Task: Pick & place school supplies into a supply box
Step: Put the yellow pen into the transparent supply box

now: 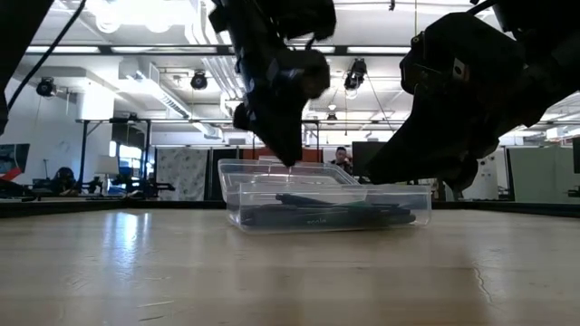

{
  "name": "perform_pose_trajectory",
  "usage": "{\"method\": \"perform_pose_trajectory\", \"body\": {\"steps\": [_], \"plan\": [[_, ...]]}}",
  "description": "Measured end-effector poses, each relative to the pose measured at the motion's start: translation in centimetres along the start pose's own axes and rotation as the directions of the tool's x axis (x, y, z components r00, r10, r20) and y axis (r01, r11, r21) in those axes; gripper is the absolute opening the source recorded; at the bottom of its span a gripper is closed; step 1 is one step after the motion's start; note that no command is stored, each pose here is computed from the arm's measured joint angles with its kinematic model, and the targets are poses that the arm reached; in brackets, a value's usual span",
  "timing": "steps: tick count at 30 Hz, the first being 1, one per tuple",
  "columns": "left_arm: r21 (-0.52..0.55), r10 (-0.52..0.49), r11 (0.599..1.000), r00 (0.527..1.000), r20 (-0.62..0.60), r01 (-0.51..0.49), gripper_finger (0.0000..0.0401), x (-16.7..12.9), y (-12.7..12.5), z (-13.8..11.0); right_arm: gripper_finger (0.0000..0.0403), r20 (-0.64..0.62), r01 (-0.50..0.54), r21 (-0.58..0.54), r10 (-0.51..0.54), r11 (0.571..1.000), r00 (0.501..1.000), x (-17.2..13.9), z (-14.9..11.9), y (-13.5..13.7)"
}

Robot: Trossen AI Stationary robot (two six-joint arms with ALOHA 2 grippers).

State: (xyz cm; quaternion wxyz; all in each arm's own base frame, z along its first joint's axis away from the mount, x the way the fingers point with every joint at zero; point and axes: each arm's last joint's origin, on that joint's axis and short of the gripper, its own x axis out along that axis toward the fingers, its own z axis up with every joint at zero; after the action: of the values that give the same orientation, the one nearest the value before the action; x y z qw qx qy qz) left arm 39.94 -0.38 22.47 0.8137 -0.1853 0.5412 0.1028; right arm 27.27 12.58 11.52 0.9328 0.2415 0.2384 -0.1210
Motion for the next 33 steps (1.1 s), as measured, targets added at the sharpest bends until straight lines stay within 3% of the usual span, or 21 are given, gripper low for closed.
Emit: {"method": "perform_pose_trajectory", "body": {"steps": [4, 6, 10, 12, 13, 14, 16, 17, 18, 21, 23, 26, 28, 29, 33], "plan": [[0.038, 0.032, 0.999, 0.999, -0.011, -0.031, 0.0117, -2.6, -0.1, -0.8, 0.0068, 0.0, 0.0, 0.001, 0.0, 1.0, 1.0, 0.0, 0.0, 0.0], [0.168, 0.049, 0.985, 0.997, -0.053, -0.04, 0.0123, -4.3, -0.5, -1.9, 0.0068, 0.0, 0.0, 0.002, 0.0, 1.0, 1.0, 0.0, 0.0, 0.0], [0.492, 0.084, 0.87, 0.98, -0.181, 0.017, 0.0125, -7.3, -2.1, -5.8, 0.0068, 0.0, 0.0, 0.002, 0.0, 1.0, 1.0, 0.0, 0.0, 0.0], [0.556, 0.116, 0.83, 0.96, -0.254, 0.047, 0.0125, -8.1, -2.5, -7.9, 0.0068, 0.0, 0.0, 0.003, 0.0, 1.0, 1.0, 0.0, 0.0, 0.0], [0.537, 0.132, 0.843, 0.948, -0.289, 0.046, 0.0125, -8.3, -2.6, -9.0, 0.0068, 0.0, 0.0, 0.003, 0.0, 1.0, 1.0, 0.0, 0.0, 0.0], [0.476, 0.142, 0.879, 0.938, -0.316, 0.028, 0.0126, -8.3, -2.6, -9.8, 0.0068, 0.0, 0.0, 0.002, 0.0, 1.0, 1.0, 0.0, 0.0, 0.0], [0.208, 0.142, 0.975, 0.927, -0.347, -0.071, 0.0126, -8.0, -2.3, -11.0, 0.0068, 0.0, 0.0, 0.002, 0.0, 1.0, 1.0, 0.0, 0.0, 0.0], [0.042, 0.15, 0.989, 0.924, -0.353, -0.145, 0.0125, -7.6, -1.9, -11.6, 0.0068, 0.0, 0.0, 0.002, 0.0, 1.0, 1.0, 0.0, 0.0, 0.0], [-0.105, 0.165, 0.972, 0.927, -0.338, -0.211, 0.0125, -7.3, -1.6, -12.2, 0.0068, 0.0, 0.0, 0.002, 0.0, 1.0, 1.0, 0.0, 0.0, 0.0], [-0.428, 0.196, 0.869, 0.966, -0.167, -0.25, 0.0124, -7.3, -1.5, -14.6, 0.0068, 0.0, 0.0, 0.002, 0.0, 1.0, 1.0, 0.0, 0.0, 0.0], [-0.606, 0.206, 0.765, 0.974, -0.09, -0.218, 0.0124, -7.8, -1.5, -17.0, 0.0068, 0.0, 0.0, 0.002, 0.0, 1.0, 1.0, 0.0, 0.0, 0.0], [-0.776, 0.232, 0.606, 0.972, -0.039, -0.176, 0.0124, -8.3, -1.0, -20.8, 0.0068, 0.0, 0.0, 0.002, 0.0, 1.0, 1.0, 0.0, 0.0, 0.0], [-0.835, 0.237, 0.526, 0.971, -0.036, -0.159, 0.0124, -8.3, -0.5, -23.0, 0.0068, 0.0, 0.0, 0.002, 0.0, 1.0, 1.0, 0.0, 0.0, 0.0], [-0.848, 0.233, 0.505, 0.971, -0.044, -0.16, 0.0124, -8.3, -0.2, -24.0, 0.0068, 0.0, 0.0, 0.002, 0.0, 1.0, 1.0, 0.0, 0.0, 0.0], [-0.838, 0.238, 0.493, 0.963, -0.128, -0.233, 0.0124, -7.4, 0.9, -25.8, 0.0068, 0.0, -0.001, 0.002, 0.001, 1.0, 1.0, 0.0, 0.0, 0.0]]}}
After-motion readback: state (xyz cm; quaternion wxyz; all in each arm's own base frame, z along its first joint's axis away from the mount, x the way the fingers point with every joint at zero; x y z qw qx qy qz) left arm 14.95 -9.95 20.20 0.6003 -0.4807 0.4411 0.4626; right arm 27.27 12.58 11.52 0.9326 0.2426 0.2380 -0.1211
